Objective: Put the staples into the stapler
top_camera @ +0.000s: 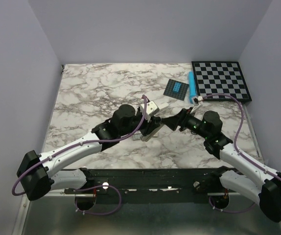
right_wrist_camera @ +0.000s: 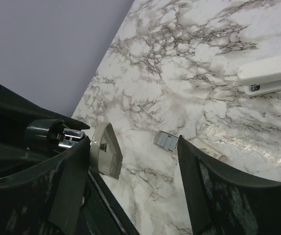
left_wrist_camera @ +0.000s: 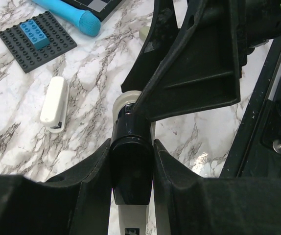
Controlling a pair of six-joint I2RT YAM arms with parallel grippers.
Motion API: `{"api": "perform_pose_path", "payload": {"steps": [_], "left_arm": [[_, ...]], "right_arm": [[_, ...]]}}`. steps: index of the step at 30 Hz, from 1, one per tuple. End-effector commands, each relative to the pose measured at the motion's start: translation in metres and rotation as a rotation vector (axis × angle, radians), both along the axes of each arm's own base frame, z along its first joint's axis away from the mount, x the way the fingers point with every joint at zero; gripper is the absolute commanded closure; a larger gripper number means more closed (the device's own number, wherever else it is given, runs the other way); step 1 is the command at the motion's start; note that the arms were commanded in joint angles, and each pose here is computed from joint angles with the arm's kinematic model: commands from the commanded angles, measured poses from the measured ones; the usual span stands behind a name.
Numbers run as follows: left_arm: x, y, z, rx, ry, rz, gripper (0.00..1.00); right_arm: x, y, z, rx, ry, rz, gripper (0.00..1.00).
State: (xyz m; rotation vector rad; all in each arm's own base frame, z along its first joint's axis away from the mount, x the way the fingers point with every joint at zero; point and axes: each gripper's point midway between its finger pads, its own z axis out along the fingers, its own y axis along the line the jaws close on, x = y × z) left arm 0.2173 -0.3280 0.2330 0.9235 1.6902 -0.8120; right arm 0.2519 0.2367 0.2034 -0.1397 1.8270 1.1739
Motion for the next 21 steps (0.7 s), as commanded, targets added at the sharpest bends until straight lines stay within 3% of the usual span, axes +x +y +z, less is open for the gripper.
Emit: {"api": "perform_pose_path", "payload": {"steps": [1, 13, 15, 16, 19, 21], "left_arm": [[0.008, -0.016, 0.049, -0.12, -0.094, 0.03, 1.0], [0.002, -0.032, 0.053, -0.119, -0.148, 0.005, 1.0], [0.002, -0.032, 0.057, -0.139, -0.158, 0.008, 1.0], [0.001, -0.032, 0.055, -0.143, -0.158, 0.007, 1.0], [0.001, -0.027, 0.057, -0.158, -0.174, 0.022, 1.0], [0.001, -0.022, 0.058, -0.167, -0.188, 0.035, 1.0]], "right_arm": [[-0.002, -0.001, -0.001, -0.014, 0.015, -0.008, 0.27], [-0.007, 0.006, -0.003, 0.016, 0.045, 0.032, 0.47], [-0.01, 0.008, -0.002, 0.026, 0.05, 0.047, 0.57], [-0.01, 0.009, -0.003, 0.027, 0.053, 0.055, 0.7], [-0.011, 0.009, -0.001, 0.028, 0.06, 0.059, 0.92], [-0.008, 0.006, 0.001, 0.029, 0.068, 0.026, 0.99]]}}
